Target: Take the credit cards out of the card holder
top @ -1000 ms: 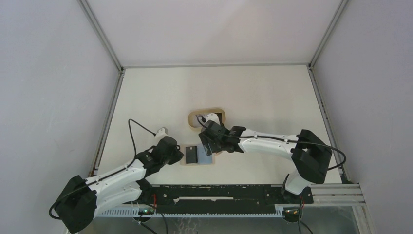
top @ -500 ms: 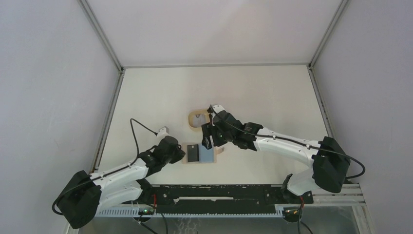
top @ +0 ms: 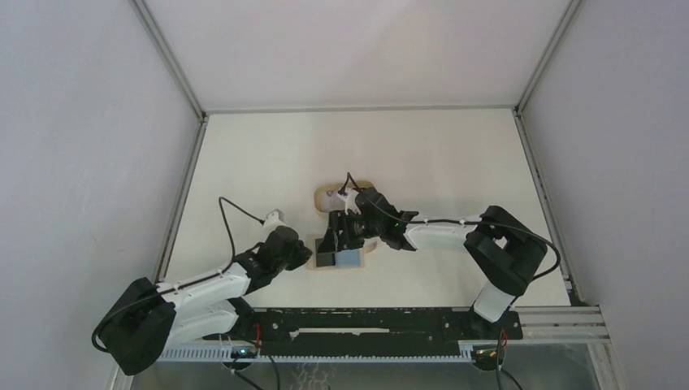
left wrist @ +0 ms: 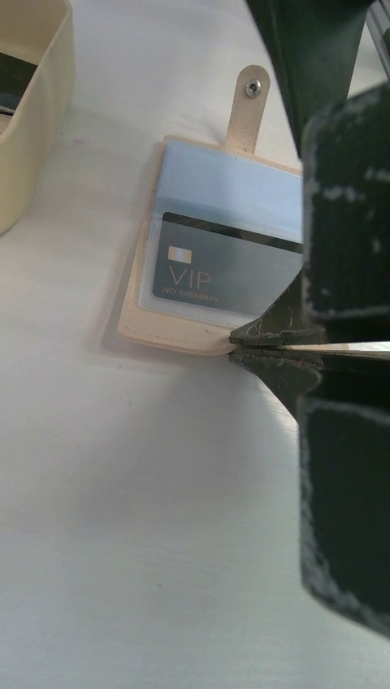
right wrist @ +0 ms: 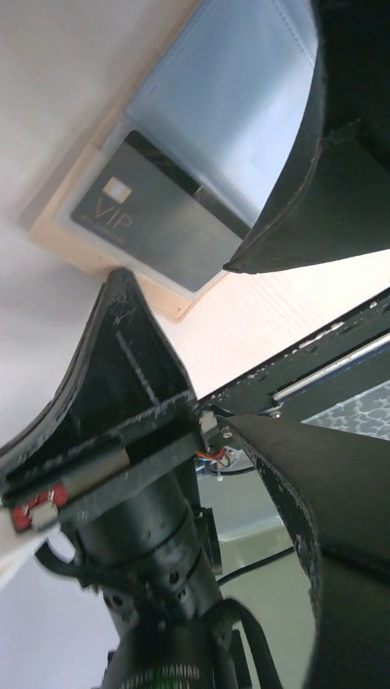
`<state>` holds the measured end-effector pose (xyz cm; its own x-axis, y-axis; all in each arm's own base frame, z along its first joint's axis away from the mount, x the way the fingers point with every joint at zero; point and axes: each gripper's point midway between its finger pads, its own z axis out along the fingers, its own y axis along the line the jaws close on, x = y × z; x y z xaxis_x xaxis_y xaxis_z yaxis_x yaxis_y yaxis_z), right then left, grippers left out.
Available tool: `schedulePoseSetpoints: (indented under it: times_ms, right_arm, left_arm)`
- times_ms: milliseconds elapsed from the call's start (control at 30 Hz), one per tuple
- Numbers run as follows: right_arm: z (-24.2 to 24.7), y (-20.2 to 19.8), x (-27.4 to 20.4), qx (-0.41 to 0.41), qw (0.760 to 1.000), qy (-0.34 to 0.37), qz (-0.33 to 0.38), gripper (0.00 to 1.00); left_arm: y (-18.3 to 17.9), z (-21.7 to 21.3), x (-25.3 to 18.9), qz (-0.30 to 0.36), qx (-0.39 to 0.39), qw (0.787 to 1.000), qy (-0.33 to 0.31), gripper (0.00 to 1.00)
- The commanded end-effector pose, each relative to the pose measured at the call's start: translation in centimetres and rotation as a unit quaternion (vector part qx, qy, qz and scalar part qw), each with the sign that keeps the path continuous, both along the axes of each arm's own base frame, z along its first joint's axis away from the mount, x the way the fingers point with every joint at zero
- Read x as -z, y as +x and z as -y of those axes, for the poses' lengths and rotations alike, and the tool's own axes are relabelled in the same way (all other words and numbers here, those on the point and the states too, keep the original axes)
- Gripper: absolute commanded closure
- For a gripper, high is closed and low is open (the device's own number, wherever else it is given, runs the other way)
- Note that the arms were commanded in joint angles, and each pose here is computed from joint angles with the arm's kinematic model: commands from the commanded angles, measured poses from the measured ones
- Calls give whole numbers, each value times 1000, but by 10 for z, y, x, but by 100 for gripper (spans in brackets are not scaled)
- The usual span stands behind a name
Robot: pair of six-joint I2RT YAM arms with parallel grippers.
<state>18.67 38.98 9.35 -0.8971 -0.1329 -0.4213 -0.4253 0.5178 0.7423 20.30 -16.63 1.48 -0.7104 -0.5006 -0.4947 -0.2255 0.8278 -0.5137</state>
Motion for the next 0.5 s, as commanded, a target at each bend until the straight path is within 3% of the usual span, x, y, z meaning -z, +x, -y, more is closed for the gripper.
schedulePoseSetpoints:
  times_ms: [0,467]
  right_arm:
    - [-7,7,-7,9,998,59,-22,27]
    - [7,22,48,79,995,-9,-53,27]
  left_arm:
    - [-24,-20,30,-48,1,998,42,100]
    - [-24,-20,29,-48,3,998,44,100]
